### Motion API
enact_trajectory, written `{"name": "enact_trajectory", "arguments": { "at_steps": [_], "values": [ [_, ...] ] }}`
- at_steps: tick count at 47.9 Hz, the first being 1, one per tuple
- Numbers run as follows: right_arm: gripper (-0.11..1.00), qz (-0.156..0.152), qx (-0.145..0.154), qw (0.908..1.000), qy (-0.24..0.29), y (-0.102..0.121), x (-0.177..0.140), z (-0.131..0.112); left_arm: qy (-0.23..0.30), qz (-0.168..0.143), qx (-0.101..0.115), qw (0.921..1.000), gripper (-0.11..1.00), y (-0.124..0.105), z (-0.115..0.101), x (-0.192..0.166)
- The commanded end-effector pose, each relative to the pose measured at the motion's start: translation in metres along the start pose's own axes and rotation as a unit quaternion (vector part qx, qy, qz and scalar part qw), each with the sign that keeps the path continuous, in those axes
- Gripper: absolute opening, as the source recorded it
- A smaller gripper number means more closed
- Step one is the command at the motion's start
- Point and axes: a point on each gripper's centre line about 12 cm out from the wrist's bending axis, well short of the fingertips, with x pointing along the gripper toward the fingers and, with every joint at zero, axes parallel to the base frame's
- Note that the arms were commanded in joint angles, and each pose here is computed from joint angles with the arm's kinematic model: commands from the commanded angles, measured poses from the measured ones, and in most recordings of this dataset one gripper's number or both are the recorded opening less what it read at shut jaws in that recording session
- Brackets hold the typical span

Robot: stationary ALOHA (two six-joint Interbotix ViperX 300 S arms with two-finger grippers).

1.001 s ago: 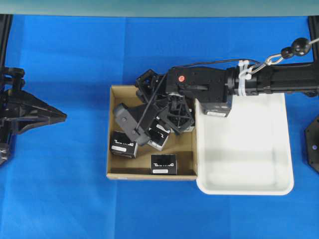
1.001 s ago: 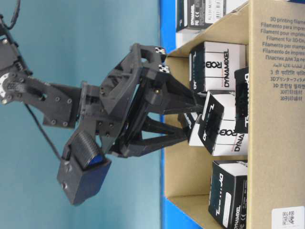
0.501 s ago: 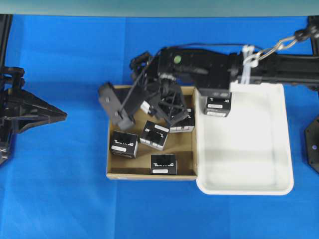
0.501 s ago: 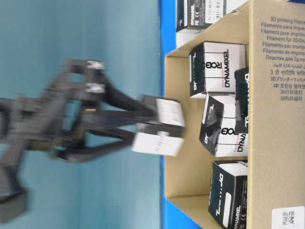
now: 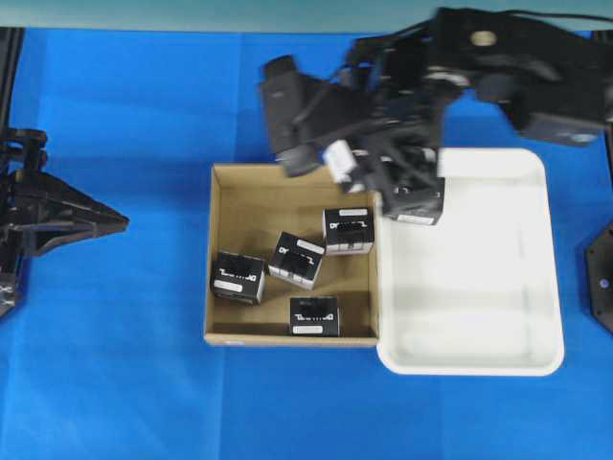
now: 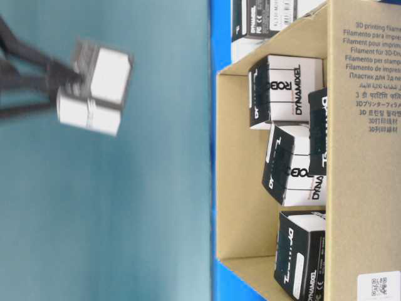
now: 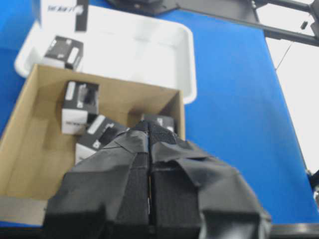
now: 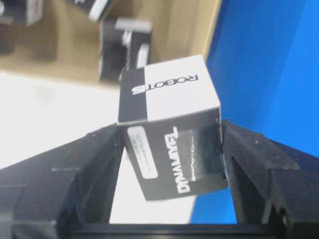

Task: Pick a box that is randomly placed inside the cardboard box.
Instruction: 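Carry the held box right and lower it into the white tray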

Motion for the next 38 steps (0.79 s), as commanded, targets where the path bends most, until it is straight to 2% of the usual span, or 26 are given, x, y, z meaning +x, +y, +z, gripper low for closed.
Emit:
{"name": "enact_trajectory", "arguments": {
  "at_steps": [1,10,14,26,38],
  "values": [
    [0.62,0.000,0.023,0.9997,0.001,0.005,-0.011,-0.023,-0.014,-0.002,0.001,0.9999,-0.06,-0.002,0.010,0.000],
    [0.61,0.004,0.084,0.9962,0.026,0.014,-0.006,-0.076,-0.014,-0.002,0.001,0.9999,-0.06,-0.002,0.010,0.000],
    [0.61,0.006,0.097,0.9947,0.032,0.021,0.000,-0.095,-0.016,-0.002,0.000,0.9999,-0.06,-0.002,0.011,0.000],
    [0.61,-0.001,0.118,0.9930,0.013,0.033,0.024,-0.132,-0.017,-0.003,0.000,0.9998,-0.06,-0.002,0.011,-0.001],
    [0.59,0.001,0.121,0.9922,0.030,0.037,0.078,-0.152,-0.016,-0.003,0.000,0.9999,-0.06,-0.002,0.011,0.000]
  ]
}}
